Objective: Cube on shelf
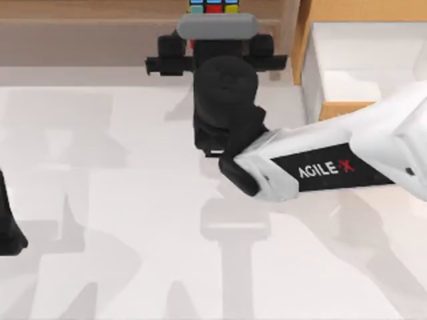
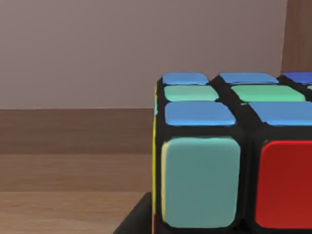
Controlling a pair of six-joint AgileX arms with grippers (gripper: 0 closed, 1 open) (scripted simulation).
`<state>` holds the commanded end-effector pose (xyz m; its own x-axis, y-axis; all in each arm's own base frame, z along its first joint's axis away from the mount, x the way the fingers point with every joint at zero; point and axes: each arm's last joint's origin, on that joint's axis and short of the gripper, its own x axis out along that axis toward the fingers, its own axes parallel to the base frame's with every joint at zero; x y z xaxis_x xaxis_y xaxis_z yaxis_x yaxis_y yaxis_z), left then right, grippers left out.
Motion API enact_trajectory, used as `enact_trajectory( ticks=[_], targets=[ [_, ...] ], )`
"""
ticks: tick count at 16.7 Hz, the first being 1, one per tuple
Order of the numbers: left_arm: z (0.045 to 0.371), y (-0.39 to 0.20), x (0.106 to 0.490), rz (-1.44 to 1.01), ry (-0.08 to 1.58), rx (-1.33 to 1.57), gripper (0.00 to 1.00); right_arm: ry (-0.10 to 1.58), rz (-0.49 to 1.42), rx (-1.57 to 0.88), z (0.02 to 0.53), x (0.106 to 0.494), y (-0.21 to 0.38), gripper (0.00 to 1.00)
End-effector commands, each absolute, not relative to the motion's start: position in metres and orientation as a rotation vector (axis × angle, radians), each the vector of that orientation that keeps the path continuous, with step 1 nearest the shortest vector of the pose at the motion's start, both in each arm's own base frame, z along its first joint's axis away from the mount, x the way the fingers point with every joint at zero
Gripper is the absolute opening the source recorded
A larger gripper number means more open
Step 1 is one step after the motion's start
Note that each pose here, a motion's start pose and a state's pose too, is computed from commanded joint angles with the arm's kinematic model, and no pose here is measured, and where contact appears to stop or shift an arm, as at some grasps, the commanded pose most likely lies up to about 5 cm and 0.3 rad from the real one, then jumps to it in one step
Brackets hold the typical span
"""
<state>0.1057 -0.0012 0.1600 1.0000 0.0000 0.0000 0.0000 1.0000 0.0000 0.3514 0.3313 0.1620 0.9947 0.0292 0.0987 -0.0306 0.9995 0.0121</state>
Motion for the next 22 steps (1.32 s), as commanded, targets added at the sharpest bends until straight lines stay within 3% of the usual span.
enact_trajectory(
  ticks=[6,9,14,19,22],
  targets=[
    [0.160,-0.001,0.106,0.000,0.000,0.000,1.00,-0.092,0.166,0.115,0.166,0.339,0.388,0.00],
    [0.160,-0.001,0.106,0.000,0.000,0.000,1.00,-0.116,0.148,0.127,0.178,0.371,0.383,0.00],
    [0.160,-0.001,0.106,0.000,0.000,0.000,1.00,-0.113,0.012,0.024,0.174,0.446,0.327,0.00],
    [0.160,-0.001,0.106,0.000,0.000,0.000,1.00,-0.101,-0.001,0.001,0.168,0.453,0.321,0.00],
    [0.160,-0.001,0.106,0.000,0.000,0.000,1.00,-0.101,-0.001,0.001,0.168,0.453,0.321,0.23]
  ],
)
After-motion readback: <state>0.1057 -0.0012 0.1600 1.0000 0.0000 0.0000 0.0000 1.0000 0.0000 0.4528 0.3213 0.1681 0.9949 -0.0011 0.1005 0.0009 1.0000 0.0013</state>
